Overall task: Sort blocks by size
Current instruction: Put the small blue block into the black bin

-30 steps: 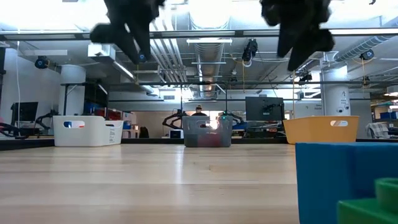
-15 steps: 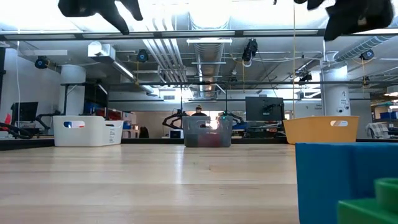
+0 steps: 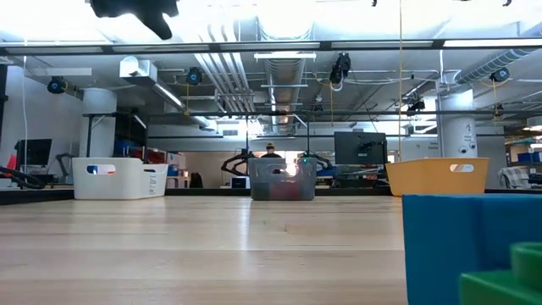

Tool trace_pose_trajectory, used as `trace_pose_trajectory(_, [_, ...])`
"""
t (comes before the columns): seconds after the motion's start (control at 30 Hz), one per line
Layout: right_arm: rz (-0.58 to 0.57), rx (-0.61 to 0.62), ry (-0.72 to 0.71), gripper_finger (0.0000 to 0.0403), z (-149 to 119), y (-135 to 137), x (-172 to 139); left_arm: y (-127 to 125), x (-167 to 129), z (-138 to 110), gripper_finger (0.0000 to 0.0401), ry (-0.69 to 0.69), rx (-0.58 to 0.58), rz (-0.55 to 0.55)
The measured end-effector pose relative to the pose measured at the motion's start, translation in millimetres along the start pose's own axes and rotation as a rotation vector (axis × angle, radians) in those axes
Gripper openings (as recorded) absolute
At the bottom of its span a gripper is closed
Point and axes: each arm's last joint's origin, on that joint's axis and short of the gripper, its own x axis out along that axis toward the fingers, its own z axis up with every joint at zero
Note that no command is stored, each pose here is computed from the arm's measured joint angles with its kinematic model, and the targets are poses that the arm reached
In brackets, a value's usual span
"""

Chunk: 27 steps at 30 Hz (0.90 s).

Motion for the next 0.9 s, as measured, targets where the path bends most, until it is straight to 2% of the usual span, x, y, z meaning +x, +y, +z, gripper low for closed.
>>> trace_pose_trajectory(0.1, [-0.059, 0.180, 0.040, 0.0219, -2.2, 8.6, 16.7, -3.2, -2.5, -4.8, 0.0140, 0.002, 0.039, -0.011])
trace_pose_trajectory(0.2, [-0.075, 0.277, 0.057, 0.0219, -4.7, 19.9, 37.7, -5.5, -4.7, -8.4, 0.0140, 0.001, 0.058, -0.018])
trace_pose_trajectory(0.33, [-0.117, 0.322, 0.058, 0.0220, -5.0, 33.8, 62.7, -7.4, -6.5, -11.8, 0.0140, 0.001, 0.071, -0.023])
trace_pose_trajectory(0.6, [-0.364, 0.411, 0.083, 0.0261, -5.4, 44.2, 89.2, -6.4, -4.4, -15.4, 0.0139, 0.007, 0.086, -0.013])
trace_pose_trajectory(0.9, [-0.376, 0.456, 0.108, 0.0316, -8.3, 48.3, 120.8, -6.2, -4.2, -15.0, 0.0139, -0.006, 0.089, -0.005])
